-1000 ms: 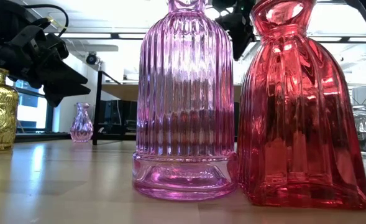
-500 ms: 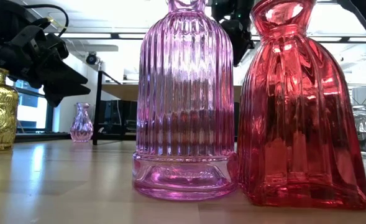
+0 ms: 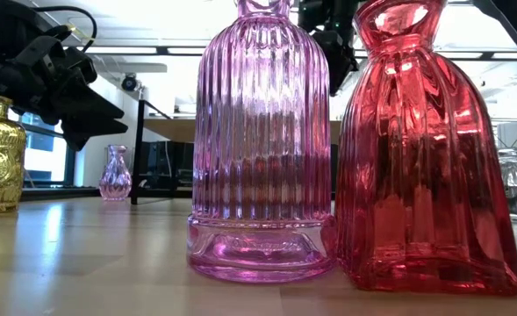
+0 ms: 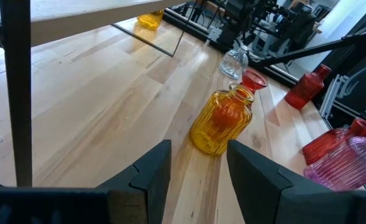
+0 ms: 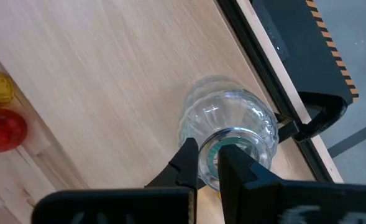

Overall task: Sort vases onto shelf
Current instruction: Put the top right transparent vase on the shelf

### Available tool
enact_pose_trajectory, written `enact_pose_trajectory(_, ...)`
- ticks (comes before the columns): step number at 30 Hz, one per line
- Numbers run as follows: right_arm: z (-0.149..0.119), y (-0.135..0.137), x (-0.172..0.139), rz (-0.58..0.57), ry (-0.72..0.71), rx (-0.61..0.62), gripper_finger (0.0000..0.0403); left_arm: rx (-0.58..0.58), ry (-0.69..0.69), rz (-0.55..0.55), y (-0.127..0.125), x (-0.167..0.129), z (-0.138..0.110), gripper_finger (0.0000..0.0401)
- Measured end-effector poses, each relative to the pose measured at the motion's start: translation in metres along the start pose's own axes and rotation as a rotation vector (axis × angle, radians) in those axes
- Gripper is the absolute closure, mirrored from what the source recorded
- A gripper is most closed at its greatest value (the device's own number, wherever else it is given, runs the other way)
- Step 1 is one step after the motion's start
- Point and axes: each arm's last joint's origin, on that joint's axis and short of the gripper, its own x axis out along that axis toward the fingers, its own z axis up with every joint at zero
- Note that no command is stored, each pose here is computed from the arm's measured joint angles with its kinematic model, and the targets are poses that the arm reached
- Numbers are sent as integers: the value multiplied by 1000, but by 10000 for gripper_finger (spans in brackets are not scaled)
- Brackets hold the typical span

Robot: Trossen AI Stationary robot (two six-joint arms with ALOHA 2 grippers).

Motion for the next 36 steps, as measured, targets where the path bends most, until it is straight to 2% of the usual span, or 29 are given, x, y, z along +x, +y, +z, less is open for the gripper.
enact_pose_trajectory(11, 0, 0, 0, -3, 0, 0, 394, 0, 0, 0, 0, 0, 0, 254)
enact_pose_trajectory(21, 0, 0, 0, 16, -2, 18, 370, 0, 0, 0, 0, 0, 0, 254)
enact_pose_trajectory(31, 0, 0, 0, 15, -2, 25, 365, 0, 0, 0, 0, 0, 0, 254)
enact_pose_trajectory(36, 0, -2, 1, 1, 1, 30, 340, 0, 0, 0, 0, 0, 0, 254)
